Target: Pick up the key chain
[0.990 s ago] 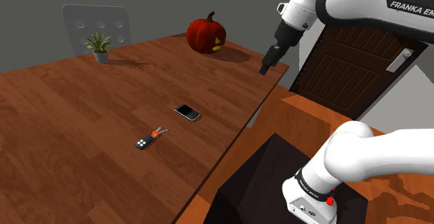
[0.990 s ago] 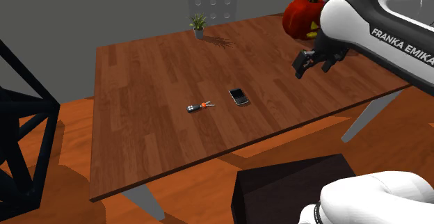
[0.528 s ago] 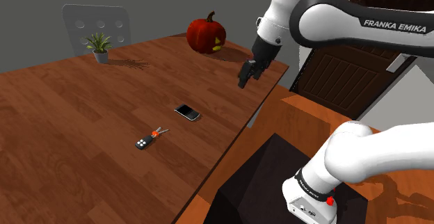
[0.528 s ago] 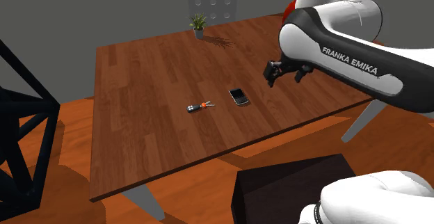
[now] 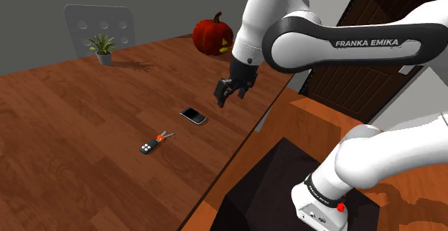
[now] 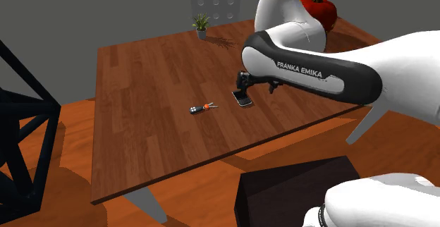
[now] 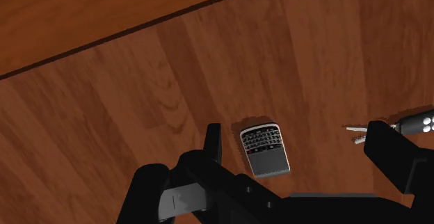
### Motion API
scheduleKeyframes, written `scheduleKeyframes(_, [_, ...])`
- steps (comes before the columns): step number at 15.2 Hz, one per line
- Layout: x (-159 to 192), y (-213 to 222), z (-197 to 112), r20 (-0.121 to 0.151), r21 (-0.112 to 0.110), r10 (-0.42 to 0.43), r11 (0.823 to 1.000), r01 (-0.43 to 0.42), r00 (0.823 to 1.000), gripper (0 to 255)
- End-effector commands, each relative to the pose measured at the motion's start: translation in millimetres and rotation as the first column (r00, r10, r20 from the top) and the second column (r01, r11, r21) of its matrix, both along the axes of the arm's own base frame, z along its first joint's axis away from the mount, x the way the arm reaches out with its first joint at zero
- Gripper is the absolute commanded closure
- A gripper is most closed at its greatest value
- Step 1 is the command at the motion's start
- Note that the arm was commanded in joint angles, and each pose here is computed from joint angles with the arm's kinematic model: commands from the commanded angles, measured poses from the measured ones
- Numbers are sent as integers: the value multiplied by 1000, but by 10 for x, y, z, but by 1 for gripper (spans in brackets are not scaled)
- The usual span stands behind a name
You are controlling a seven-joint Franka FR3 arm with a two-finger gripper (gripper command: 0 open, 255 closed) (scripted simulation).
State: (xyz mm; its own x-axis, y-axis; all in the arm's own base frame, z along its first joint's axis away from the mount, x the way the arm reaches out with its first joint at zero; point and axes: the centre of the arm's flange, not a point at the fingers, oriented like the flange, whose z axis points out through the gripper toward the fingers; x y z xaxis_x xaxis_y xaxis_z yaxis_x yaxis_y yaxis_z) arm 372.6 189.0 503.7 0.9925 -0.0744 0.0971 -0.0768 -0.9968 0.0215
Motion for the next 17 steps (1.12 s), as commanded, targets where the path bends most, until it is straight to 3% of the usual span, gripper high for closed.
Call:
scheduleKeyframes(1, [137, 237, -149, -6, 6, -28, 1000, 28, 1000, 0])
scheduleKeyframes(9, [571, 1057, -668, -34, 18, -132, 991, 133, 991, 0])
scheduleKeyframes(17, [1075, 1836, -1187, -63, 27, -234, 971, 236, 970, 0])
